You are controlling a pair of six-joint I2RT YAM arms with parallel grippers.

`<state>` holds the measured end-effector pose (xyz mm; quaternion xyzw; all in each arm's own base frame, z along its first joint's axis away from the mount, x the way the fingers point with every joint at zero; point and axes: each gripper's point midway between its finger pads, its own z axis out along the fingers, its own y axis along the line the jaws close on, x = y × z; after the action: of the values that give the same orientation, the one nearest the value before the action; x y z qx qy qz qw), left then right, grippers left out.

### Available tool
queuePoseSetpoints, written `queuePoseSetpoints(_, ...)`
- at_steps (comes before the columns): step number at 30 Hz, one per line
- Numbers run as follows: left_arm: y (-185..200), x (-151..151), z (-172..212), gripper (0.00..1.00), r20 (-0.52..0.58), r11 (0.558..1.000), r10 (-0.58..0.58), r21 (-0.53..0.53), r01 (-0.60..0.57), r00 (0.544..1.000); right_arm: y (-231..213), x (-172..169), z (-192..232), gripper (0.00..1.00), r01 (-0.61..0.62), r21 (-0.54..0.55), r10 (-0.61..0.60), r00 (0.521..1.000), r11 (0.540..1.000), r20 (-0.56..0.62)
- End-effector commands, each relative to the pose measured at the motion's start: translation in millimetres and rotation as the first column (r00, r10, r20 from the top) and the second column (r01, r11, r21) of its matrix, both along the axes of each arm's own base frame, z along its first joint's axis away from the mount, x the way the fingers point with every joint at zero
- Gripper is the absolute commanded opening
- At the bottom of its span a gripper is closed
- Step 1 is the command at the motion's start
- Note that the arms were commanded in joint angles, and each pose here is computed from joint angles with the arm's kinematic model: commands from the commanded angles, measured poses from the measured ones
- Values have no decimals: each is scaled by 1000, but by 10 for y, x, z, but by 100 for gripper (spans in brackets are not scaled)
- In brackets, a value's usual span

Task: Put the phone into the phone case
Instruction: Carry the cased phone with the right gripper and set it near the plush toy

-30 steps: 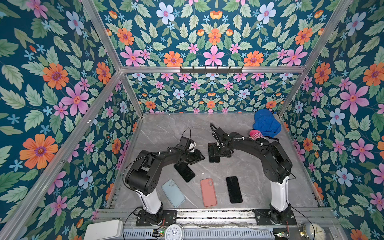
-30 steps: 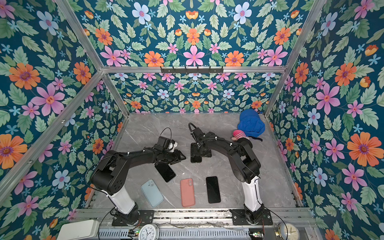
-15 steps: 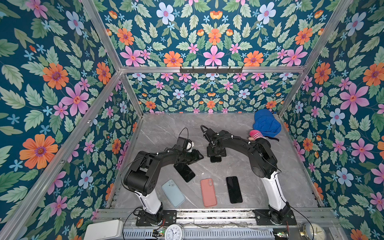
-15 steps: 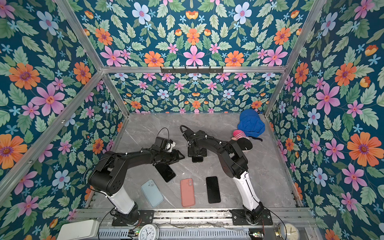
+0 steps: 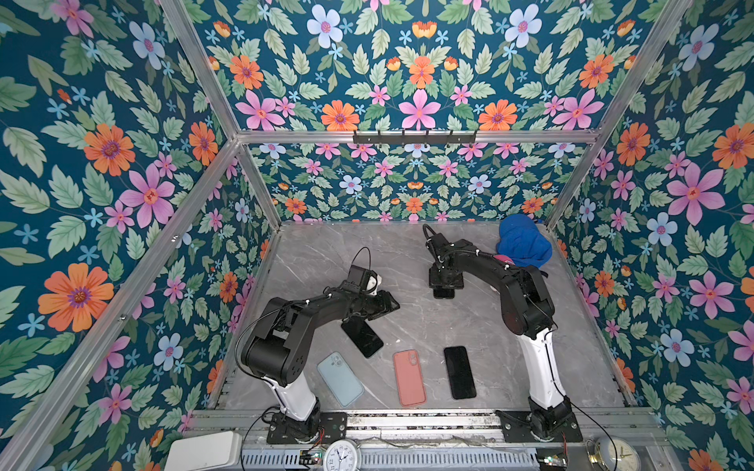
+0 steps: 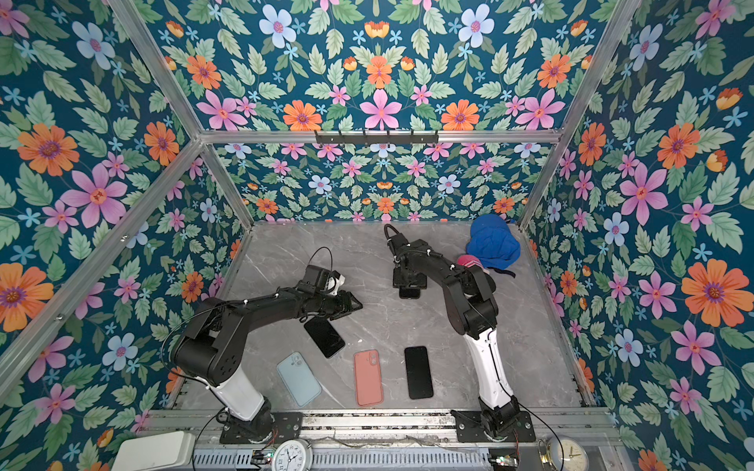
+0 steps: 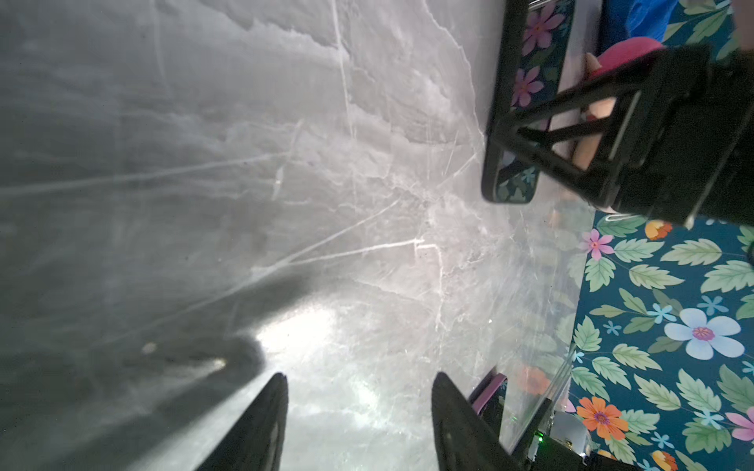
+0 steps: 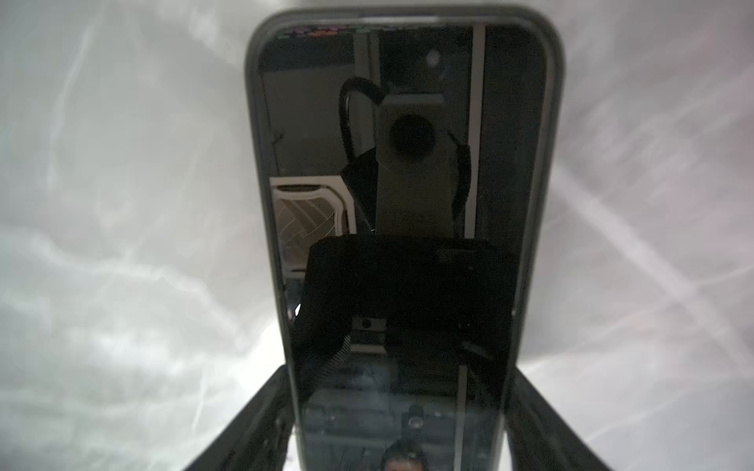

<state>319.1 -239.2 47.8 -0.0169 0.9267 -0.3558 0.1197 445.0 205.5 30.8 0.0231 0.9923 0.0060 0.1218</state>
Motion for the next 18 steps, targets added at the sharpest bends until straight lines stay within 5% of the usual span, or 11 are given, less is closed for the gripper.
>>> queuePoseSetpoints(1,20,9,-13,58,0,1000,-1,18,1,1000,-39,153,-13,56,-68,1,68,998,998,17)
queuePoseSetpoints(5,12,35,-10,58,4,1000,0,18,0,1000,-91,226,-68,58,-86,-6,86,996,996,7)
queuePoseSetpoints(12,-18,-14,24,62,3,1000,-14,13,14,1000,-197,160,170,89,-103,-48,104,994,993,20)
queuePoseSetpoints(18,-59,-237,66,69,10,999,-44,16,44,999,-243,-400,532,95,-86,-54,88,996,995,30)
